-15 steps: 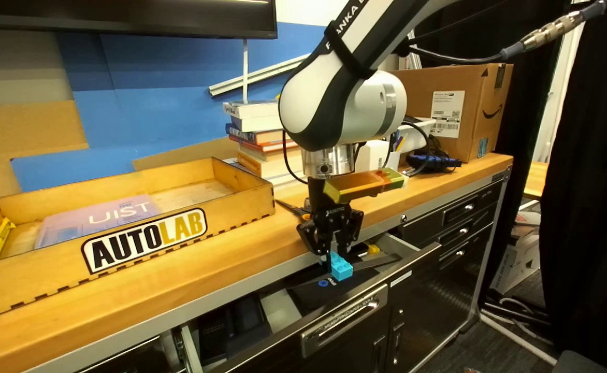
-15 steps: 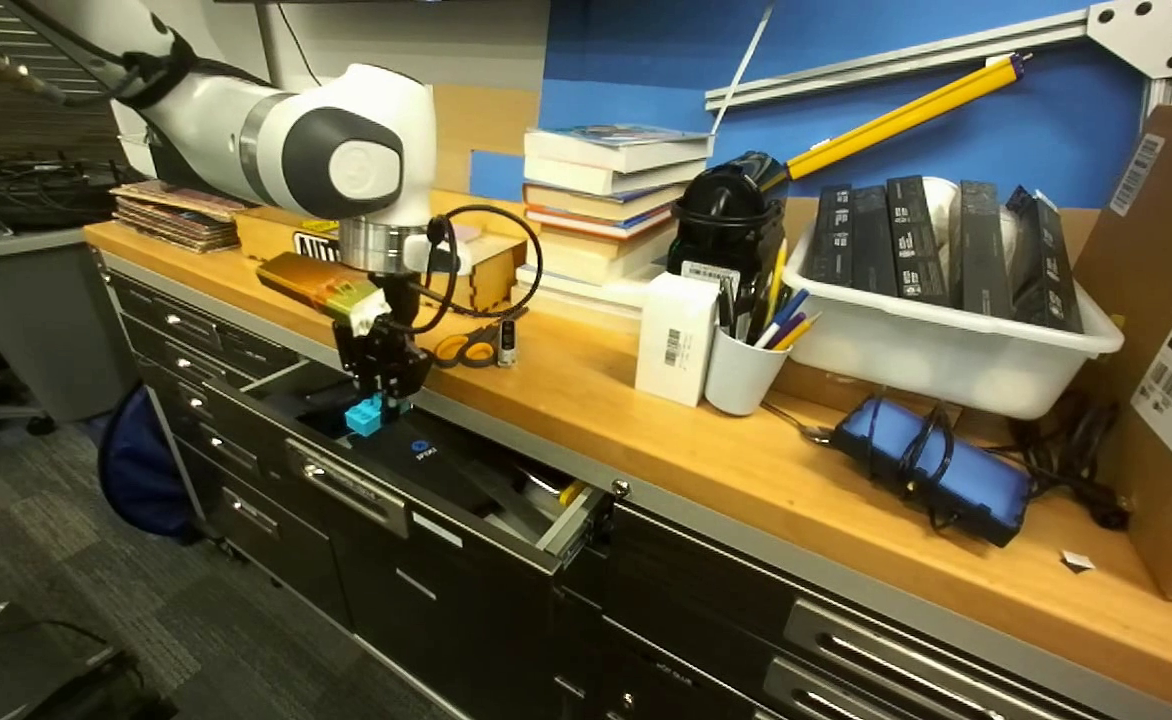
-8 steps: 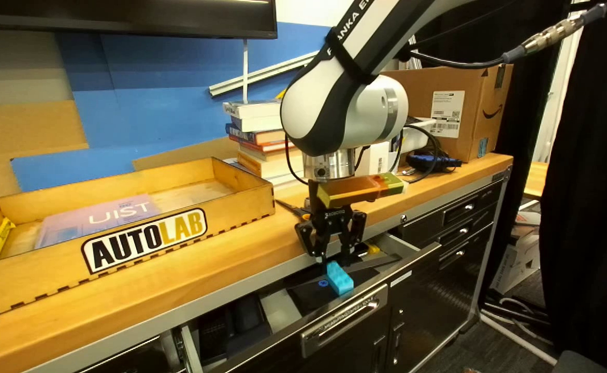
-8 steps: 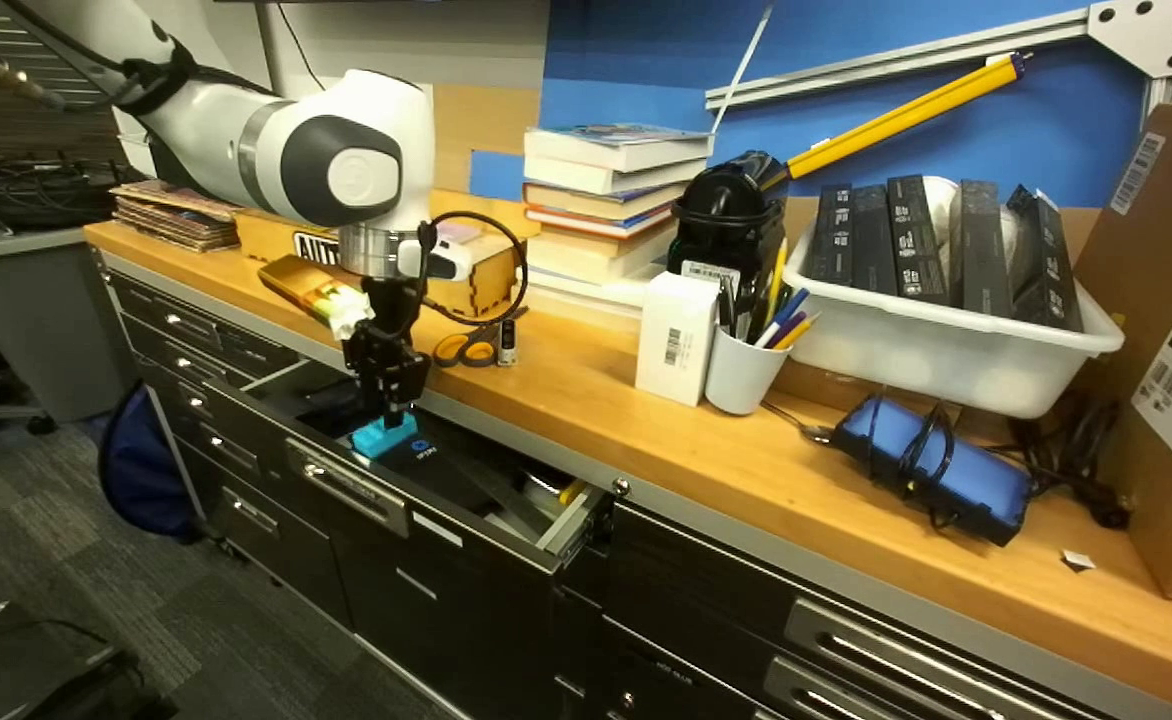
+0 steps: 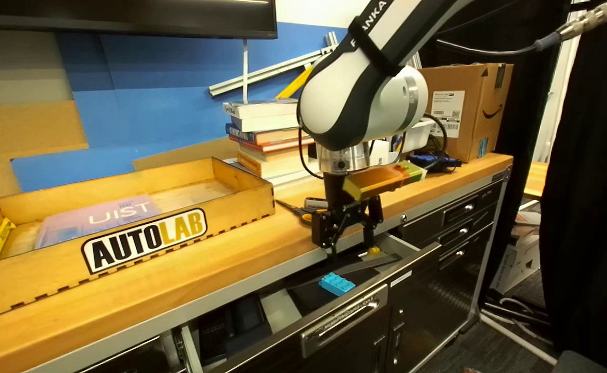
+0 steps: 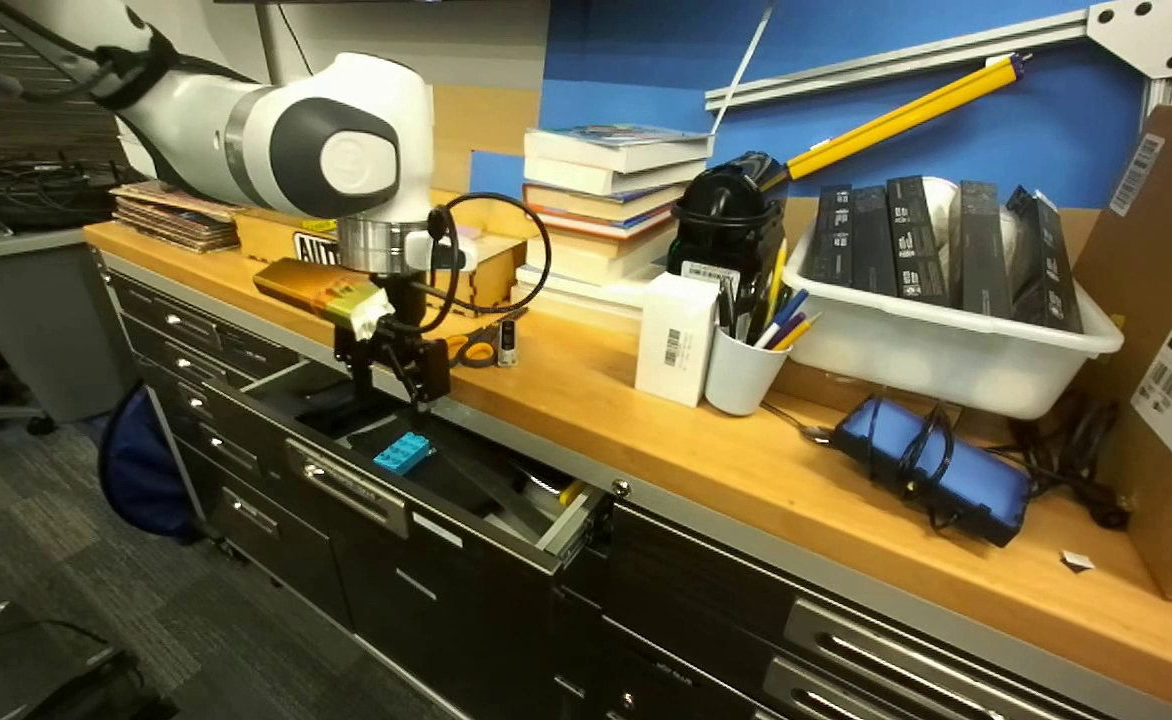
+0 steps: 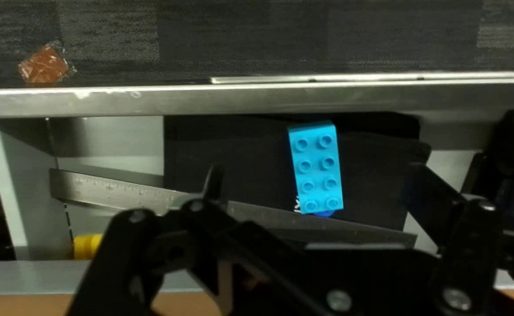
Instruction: Put the blue object in the drawer and close it
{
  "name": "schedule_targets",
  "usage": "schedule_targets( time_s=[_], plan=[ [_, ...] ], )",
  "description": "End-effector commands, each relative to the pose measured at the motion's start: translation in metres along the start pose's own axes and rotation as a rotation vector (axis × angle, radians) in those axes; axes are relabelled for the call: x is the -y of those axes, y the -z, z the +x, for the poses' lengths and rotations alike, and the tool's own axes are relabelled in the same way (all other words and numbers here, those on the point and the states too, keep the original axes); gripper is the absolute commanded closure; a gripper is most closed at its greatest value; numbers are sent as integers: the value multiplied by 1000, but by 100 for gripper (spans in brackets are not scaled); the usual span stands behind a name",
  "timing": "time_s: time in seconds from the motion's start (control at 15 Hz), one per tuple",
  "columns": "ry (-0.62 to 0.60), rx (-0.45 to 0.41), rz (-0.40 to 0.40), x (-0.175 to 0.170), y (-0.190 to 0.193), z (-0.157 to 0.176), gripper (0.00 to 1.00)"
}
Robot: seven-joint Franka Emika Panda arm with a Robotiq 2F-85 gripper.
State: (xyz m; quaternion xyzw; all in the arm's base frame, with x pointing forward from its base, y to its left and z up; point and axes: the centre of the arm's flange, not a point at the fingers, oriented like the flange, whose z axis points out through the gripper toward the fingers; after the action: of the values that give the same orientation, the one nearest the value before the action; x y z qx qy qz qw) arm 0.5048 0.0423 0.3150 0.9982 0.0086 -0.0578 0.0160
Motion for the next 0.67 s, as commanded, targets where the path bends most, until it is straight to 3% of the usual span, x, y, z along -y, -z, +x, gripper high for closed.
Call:
schedule_targets(
  time_s=[0.0, 0.2, 0.6],
  plan=[
    [168, 26, -13, -26, 0, -35, 0],
    [210, 74, 34, -37, -25, -45, 0],
    [137, 200, 111, -47, -82, -22, 0]
  ],
)
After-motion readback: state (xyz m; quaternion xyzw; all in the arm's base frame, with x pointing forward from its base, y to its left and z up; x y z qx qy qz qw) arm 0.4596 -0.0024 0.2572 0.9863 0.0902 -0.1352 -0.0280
